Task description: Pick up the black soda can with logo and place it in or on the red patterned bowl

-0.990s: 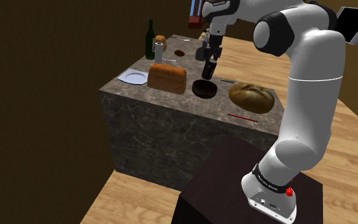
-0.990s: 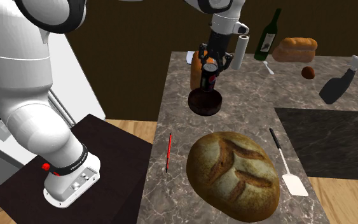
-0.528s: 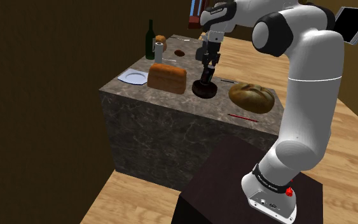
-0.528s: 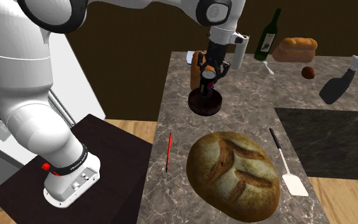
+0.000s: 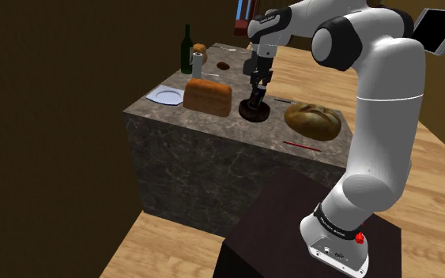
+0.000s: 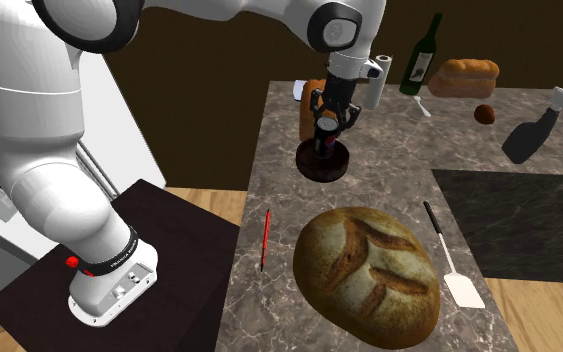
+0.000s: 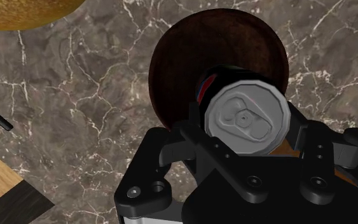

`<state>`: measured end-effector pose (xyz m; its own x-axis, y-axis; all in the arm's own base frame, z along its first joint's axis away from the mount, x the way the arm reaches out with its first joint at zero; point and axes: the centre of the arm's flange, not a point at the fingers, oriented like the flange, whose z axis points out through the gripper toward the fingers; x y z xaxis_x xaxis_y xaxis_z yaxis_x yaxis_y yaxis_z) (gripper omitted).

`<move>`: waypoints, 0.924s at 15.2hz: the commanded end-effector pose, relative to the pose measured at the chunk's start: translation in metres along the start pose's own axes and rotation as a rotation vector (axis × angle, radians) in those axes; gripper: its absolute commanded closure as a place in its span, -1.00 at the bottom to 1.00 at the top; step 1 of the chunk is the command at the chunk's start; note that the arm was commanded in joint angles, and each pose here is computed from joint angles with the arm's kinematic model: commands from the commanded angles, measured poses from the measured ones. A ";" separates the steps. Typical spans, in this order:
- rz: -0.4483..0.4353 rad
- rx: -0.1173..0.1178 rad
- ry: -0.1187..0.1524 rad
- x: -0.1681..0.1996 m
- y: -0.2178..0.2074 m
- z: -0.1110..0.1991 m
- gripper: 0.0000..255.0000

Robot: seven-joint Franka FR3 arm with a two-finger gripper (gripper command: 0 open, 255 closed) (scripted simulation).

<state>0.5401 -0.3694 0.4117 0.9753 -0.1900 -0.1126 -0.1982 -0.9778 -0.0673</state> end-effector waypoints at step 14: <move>0.000 0.000 0.001 0.000 0.000 -0.050 -1.00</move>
<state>0.5446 -0.3740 0.4600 0.9755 -0.1901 -0.1109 -0.1981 -0.9779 -0.0668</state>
